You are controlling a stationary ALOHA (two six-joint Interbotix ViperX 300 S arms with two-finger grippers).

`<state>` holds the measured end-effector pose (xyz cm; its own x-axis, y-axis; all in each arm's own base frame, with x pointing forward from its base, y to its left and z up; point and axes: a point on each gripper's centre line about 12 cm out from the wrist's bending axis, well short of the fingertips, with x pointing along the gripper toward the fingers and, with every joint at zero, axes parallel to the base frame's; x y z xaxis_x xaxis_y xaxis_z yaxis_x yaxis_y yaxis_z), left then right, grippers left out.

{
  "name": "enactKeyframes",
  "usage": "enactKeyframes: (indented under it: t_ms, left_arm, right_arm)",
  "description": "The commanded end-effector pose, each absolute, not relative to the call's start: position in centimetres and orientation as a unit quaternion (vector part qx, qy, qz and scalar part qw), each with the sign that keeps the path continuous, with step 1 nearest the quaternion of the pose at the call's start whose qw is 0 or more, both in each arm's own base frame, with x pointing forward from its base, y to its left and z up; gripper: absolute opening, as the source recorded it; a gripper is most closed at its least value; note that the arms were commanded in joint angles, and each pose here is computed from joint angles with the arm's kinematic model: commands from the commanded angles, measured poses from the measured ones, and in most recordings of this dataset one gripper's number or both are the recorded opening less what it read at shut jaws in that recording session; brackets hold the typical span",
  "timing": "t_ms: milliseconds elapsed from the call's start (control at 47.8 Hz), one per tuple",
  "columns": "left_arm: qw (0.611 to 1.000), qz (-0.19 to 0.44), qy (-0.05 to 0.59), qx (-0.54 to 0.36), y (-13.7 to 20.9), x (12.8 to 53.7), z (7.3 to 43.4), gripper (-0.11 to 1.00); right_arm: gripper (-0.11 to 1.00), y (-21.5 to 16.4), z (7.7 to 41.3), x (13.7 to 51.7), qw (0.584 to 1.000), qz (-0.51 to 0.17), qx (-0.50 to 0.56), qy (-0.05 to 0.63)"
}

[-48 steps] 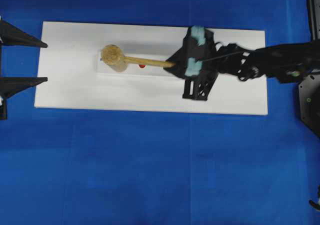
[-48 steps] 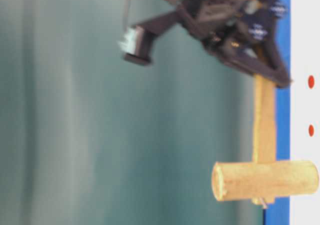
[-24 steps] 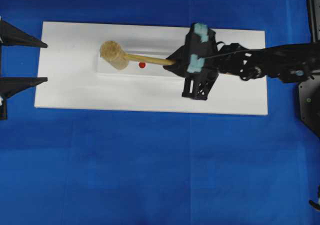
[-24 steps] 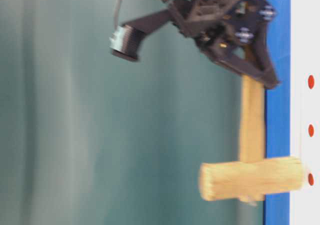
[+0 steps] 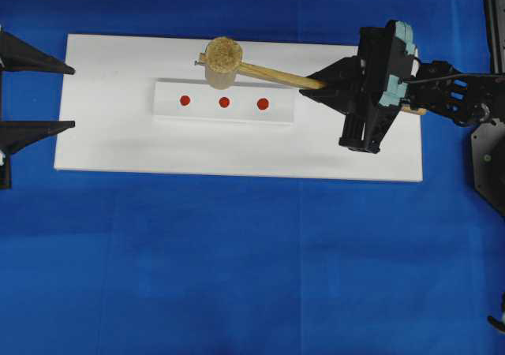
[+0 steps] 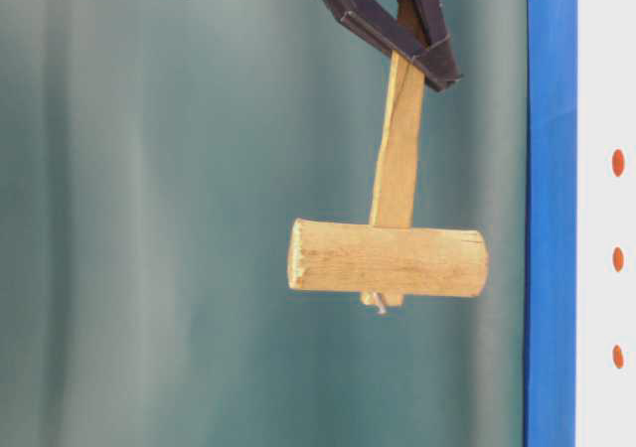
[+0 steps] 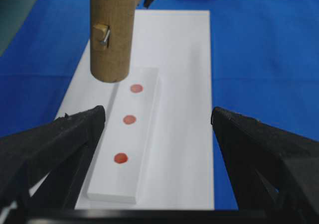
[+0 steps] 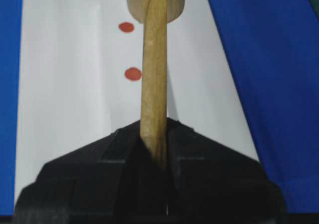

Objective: Hit the mark with a hammer.
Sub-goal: 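Lower the mallet head onto the red dots with the right gripper, then raise and strike the mallet head down on the right red dot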

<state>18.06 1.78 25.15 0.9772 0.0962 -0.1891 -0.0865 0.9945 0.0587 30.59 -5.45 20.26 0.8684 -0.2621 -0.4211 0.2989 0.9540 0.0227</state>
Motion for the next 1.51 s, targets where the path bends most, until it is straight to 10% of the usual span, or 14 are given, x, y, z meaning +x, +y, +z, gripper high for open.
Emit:
enactKeyframes:
  t_ms: [0,585,1484]
  left_arm:
    - [0.994,0.049,0.089,0.025,1.9,18.2,25.6,0.91]
    - [0.994,0.049,0.094,0.021,1.9,18.2,25.4,0.91]
    - [0.994,0.048,0.094,0.024,1.9,18.1,25.4,0.91]
  right_arm:
    - [0.02,-5.5,21.3,31.1,0.969,-0.148,0.042,0.192]
    - [0.02,-5.2,14.2,32.1,0.934,-0.15,0.084,0.314]
    - [0.02,-4.2,21.3,24.4,0.972,-0.137,0.074,0.174]
